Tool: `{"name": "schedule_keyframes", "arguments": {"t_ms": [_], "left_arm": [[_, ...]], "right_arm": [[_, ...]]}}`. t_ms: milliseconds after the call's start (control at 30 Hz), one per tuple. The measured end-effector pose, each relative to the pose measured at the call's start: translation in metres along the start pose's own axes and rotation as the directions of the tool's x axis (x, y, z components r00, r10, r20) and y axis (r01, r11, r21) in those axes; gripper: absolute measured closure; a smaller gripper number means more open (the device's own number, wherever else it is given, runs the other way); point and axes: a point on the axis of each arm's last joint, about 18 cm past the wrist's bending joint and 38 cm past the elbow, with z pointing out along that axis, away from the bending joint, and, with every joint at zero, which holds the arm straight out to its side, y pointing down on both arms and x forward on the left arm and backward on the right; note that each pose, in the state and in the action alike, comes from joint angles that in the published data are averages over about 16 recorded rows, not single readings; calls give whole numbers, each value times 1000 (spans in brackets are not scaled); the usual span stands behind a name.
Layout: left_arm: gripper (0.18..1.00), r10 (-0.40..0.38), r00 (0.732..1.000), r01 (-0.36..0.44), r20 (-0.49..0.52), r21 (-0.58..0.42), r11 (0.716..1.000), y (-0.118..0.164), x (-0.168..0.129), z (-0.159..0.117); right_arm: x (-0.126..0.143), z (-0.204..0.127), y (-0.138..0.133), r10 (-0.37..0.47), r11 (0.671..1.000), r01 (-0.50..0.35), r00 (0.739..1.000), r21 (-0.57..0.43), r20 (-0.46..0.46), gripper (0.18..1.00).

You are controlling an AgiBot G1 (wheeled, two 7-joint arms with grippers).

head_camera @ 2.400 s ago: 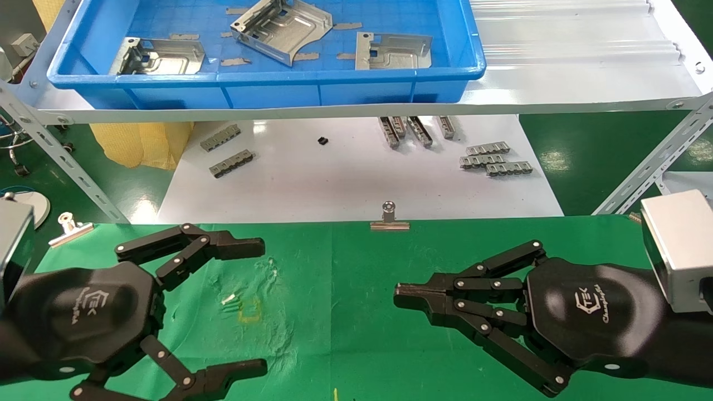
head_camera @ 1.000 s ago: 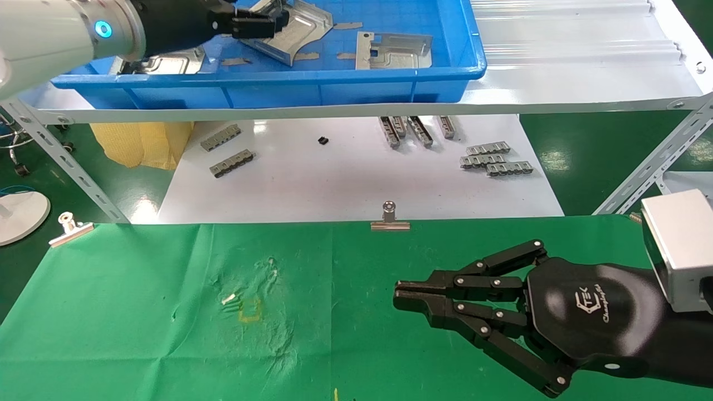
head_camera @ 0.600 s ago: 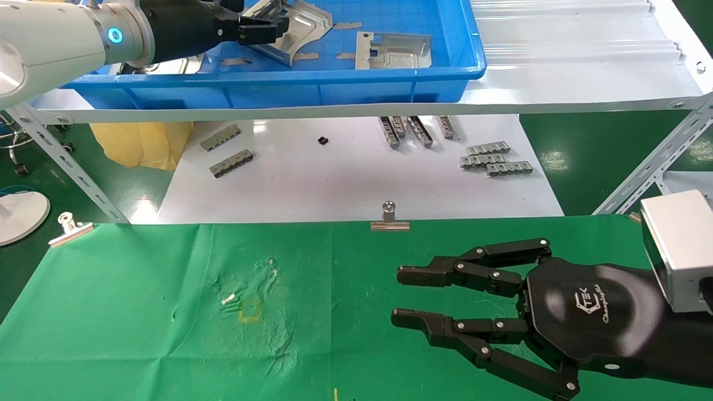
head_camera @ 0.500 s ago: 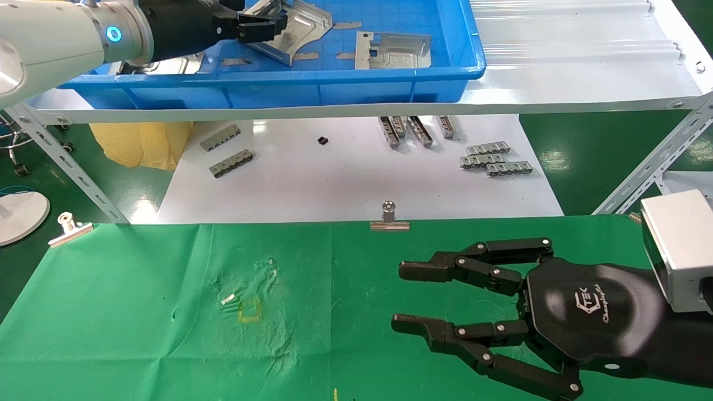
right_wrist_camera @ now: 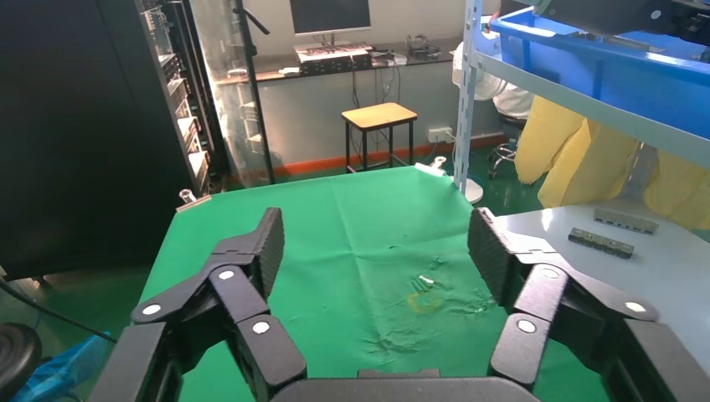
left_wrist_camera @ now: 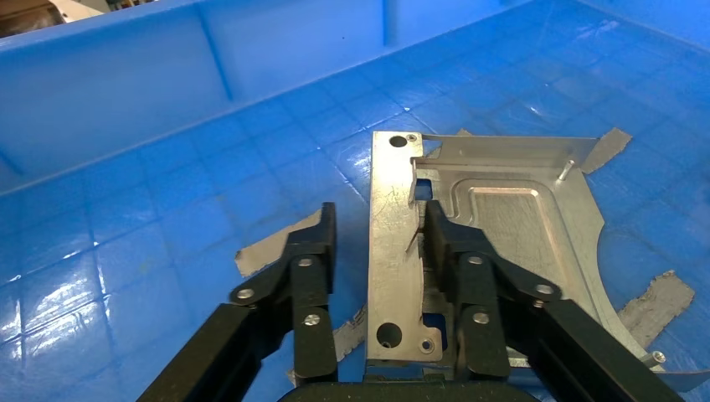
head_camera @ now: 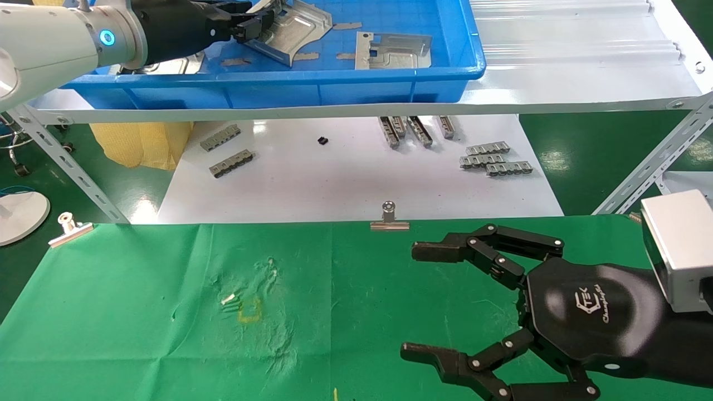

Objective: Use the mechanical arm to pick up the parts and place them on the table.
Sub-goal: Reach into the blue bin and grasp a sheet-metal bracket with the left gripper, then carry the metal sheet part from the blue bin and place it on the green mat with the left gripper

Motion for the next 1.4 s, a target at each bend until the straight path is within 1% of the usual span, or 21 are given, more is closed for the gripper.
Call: {"name": "schedule_keyframes", "arguments": {"t_ms": [67,200,267,433,667,833,933,1000,1233,1400], "left_arm": [[698,1,1000,-1,1,3,1000,-1,-1,0],[779,3,1000,-3,2,13,1000,-4,-2,-2],[821,4,1000,-4,0,22,1000,-7,-2,-2],[879,12,1000,-11,-21,56,998,-17,-3,-7],[902,52,994,-39,-100,126,991,-35,-1,-23],[903,112,975,-78,-191,179,981,-44,4,-42],[903,159,954,-107,-254,210,972,-47,9,-55],[903,193,934,-127,-300,228,965,-46,13,-65],[904,311,843,-201,-439,281,939,-33,25,-102],[904,377,780,-261,-499,288,921,-8,27,-126]], "right_arm": [[0,0,0,0,1000,0,1000,0,0,407],[0,0,0,0,1000,0,1000,0,0,325],[0,0,0,0,1000,0,1000,0,0,301],[0,0,0,0,1000,0,1000,0,0,236],[0,0,0,0,1000,0,1000,0,0,193],[0,0,0,0,1000,0,1000,0,0,181],[0,0,0,0,1000,0,1000,0,0,180],[0,0,0,0,1000,0,1000,0,0,179],[0,0,0,0,1000,0,1000,0,0,179],[0,0,0,0,1000,0,1000,0,0,179]]}}
